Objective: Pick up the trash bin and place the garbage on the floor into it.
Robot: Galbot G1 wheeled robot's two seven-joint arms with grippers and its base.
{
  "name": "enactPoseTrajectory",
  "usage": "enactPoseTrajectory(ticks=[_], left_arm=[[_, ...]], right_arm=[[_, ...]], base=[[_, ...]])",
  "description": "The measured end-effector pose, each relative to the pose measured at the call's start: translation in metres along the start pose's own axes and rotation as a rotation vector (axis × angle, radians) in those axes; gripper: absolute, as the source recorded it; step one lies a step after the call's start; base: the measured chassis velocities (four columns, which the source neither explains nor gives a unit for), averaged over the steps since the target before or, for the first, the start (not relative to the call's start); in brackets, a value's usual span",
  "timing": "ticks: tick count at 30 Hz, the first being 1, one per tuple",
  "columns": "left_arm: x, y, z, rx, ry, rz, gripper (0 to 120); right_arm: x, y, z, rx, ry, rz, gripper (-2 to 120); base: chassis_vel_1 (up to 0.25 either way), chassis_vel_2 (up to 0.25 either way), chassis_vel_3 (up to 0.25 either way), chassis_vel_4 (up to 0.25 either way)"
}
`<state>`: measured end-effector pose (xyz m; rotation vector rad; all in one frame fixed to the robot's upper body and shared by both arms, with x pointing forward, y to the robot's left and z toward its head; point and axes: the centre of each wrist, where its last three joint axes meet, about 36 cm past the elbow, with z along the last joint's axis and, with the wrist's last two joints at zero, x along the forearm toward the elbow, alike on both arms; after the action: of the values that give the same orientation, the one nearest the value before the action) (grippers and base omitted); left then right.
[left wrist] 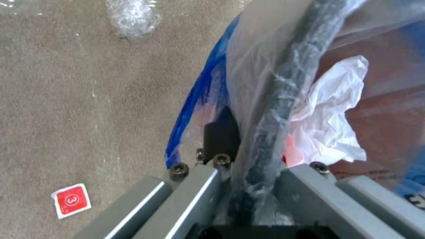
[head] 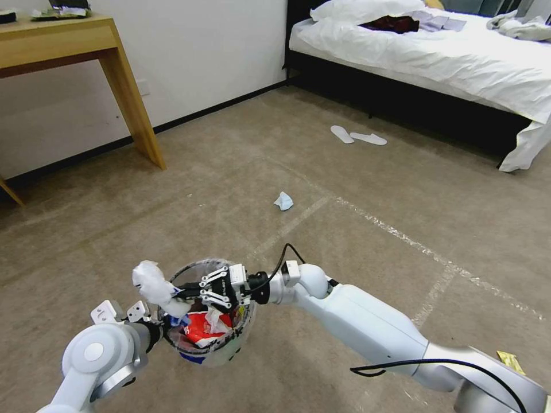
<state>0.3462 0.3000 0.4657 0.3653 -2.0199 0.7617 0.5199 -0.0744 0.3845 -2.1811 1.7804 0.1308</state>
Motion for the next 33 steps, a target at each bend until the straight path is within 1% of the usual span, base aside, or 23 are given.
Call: enactPoseTrajectory(ticks=[11,17,27,31,33], left_arm=[[0.001,0.0,0.003,-0.002,0.004,-0.001,0],[0.005,0.0,0.003,-0.008,0.0,0.002,0],[0.007,-0.002,0.003,-0.011,-0.002,0.009,0],[0.009,-0.003,0.003,-0.012,-0.003,0.011,0],[0.009,-0.003,0.003,-0.011,-0.004,0.01,0]], right_arm=[[0.028,-0.01,-0.013,0.043,0.039,0.024,0],[0.043,-0.013,-0.013,0.058,0.064,0.043,0],[0.055,-0.012,-0.006,0.063,0.089,0.058,0],[0.058,-0.012,-0.004,0.082,0.105,0.056,0],[0.061,-0.012,-0.004,0.093,0.111,0.064,2]], base=[[0.0,0.0,0.0,0.0],[0.0,0.0,0.0,0.0],[0.0,0.0,0.0,0.0],[0.0,0.0,0.0,0.0],[0.0,0.0,0.0,0.0]])
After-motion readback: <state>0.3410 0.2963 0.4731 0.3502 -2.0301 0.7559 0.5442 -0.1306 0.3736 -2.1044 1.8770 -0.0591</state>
